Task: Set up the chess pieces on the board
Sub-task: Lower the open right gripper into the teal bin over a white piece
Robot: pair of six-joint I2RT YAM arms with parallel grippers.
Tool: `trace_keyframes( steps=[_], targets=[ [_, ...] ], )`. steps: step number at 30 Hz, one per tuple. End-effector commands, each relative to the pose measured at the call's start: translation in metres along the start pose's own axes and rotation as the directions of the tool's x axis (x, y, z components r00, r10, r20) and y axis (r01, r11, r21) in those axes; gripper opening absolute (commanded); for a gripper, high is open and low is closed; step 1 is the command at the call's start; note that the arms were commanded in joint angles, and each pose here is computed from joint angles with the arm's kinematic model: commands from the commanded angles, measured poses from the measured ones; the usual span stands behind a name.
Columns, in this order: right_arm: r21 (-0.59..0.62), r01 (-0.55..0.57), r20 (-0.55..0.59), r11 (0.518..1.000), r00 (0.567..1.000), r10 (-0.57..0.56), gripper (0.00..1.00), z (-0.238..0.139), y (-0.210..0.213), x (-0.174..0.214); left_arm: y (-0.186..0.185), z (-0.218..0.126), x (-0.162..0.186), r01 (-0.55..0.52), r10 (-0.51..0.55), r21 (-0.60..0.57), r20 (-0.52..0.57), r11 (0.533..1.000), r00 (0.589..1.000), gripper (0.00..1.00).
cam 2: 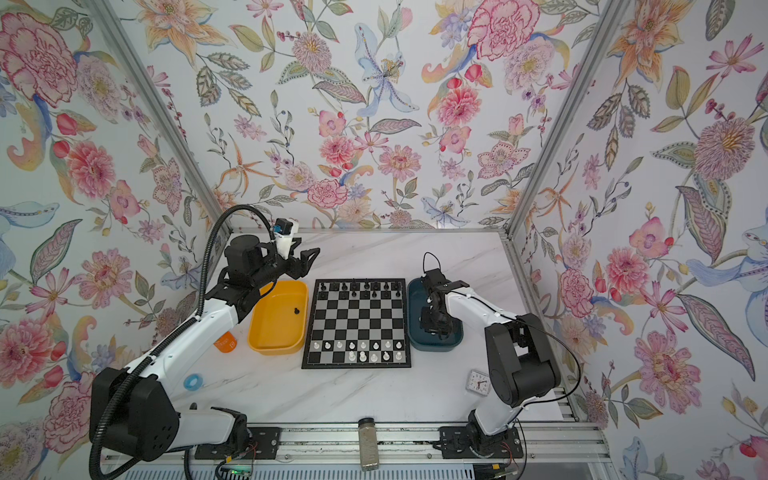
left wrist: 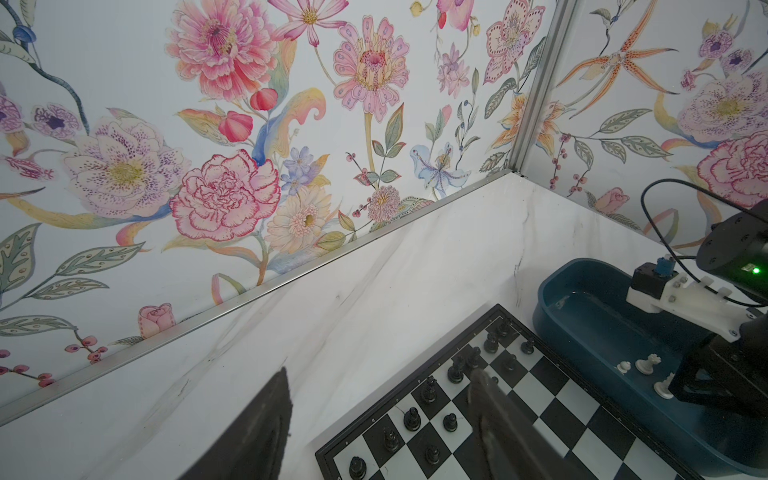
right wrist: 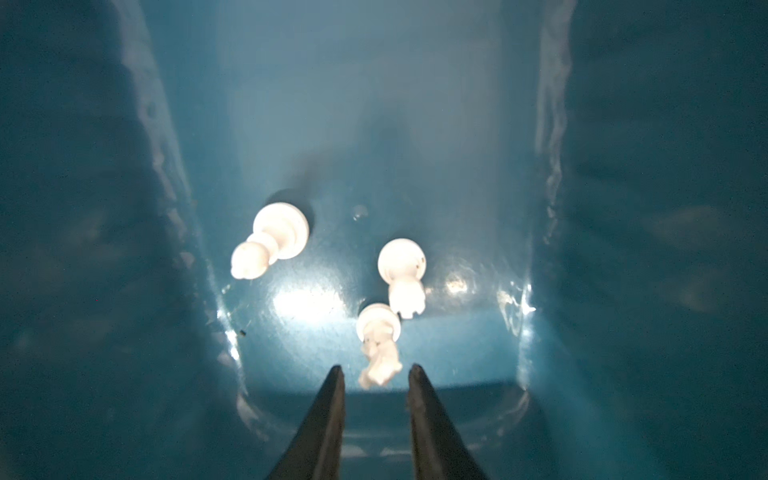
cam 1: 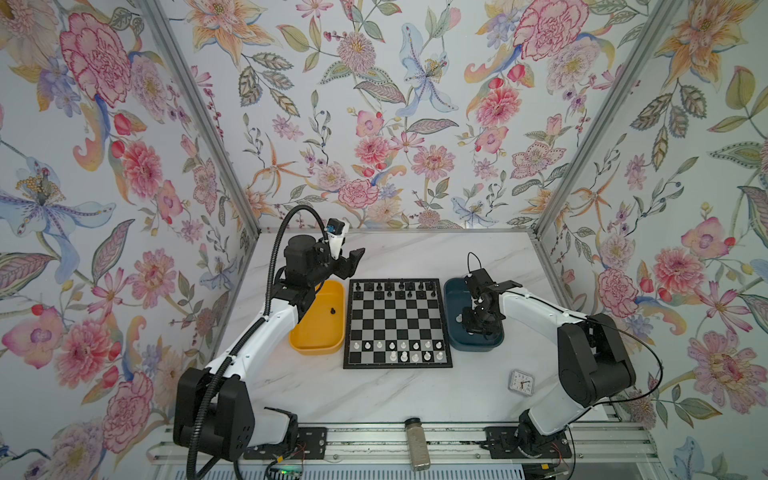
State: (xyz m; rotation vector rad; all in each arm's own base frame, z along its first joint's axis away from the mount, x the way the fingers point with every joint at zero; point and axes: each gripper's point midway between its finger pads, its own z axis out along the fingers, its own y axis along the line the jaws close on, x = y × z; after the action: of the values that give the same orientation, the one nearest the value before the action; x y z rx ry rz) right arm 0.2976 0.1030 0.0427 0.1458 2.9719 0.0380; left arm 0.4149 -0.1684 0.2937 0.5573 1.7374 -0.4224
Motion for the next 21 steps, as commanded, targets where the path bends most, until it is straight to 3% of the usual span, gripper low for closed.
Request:
trace_keyframes(
  steps=[1, 21],
  targets=[
    [0.012, -0.017, 0.010, 1.000, 1.000, 0.017, 0.28, -0.0002, -0.0018, -0.0069, 0.0032, -0.0033, -0.0093, -0.013, 0.012, 0.004, 0.014, 1.000, 1.000, 0.69],
    [0.019, -0.017, 0.008, 1.000, 1.000, 0.017, 0.18, 0.0026, -0.0033, -0.0095, 0.0059, -0.0033, -0.0081, -0.008, 0.008, 0.002, 0.012, 1.000, 1.000, 0.69]
  ],
)
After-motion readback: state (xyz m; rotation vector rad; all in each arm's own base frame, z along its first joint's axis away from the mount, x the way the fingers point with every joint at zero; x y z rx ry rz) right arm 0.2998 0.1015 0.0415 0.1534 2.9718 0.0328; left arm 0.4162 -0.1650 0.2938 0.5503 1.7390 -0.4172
